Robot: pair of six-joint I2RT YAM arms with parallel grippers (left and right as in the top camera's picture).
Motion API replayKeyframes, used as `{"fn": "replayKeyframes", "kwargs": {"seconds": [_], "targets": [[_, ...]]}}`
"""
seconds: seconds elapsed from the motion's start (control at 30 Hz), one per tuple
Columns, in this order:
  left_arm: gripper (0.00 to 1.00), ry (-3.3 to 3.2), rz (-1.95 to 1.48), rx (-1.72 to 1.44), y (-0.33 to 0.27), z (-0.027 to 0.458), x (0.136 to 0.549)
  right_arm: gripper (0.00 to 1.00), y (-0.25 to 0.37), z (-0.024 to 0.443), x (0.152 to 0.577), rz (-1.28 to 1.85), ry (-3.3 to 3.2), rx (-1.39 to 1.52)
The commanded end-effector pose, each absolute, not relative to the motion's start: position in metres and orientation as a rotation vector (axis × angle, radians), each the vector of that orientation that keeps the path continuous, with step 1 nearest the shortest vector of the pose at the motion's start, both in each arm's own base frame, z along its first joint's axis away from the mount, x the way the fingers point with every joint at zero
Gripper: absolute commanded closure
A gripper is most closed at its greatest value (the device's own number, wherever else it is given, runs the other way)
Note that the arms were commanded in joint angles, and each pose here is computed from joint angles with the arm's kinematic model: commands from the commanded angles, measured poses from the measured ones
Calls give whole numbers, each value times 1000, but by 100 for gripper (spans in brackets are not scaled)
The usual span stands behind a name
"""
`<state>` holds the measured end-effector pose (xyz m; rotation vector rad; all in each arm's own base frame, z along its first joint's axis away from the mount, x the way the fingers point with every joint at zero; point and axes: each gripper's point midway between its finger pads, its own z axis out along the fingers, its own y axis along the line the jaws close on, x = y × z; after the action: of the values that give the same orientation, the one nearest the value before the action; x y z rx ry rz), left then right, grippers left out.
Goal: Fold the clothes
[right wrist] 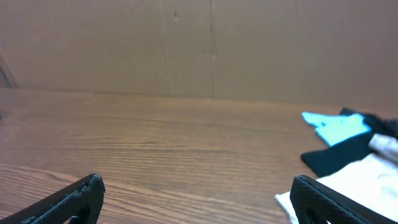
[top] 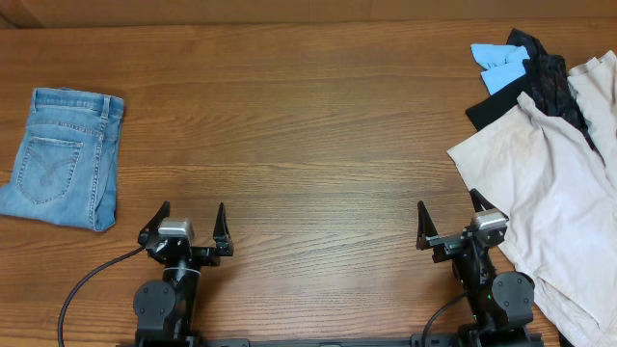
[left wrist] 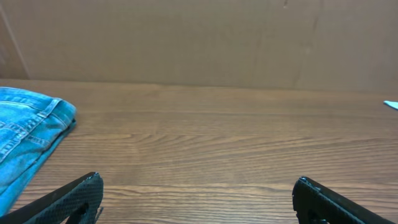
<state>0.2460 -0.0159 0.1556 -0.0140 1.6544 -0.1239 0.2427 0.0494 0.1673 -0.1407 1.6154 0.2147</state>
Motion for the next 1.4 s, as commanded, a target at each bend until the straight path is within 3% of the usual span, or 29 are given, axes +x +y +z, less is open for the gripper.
{"fn": "replayKeyframes", "kwargs": {"seconds": [0.0, 0.73, 1.37], "targets": [[0, 1642, -183, 1, -23, 160, 244, 0, 47, 160, 244, 276, 1642, -51], [0, 1708, -215, 26, -30, 232, 240, 0, 31, 218, 245, 202, 1739, 29], [0, 2429, -261, 59, -42, 201, 284, 0, 36, 185, 352, 119, 2297, 46]]}}
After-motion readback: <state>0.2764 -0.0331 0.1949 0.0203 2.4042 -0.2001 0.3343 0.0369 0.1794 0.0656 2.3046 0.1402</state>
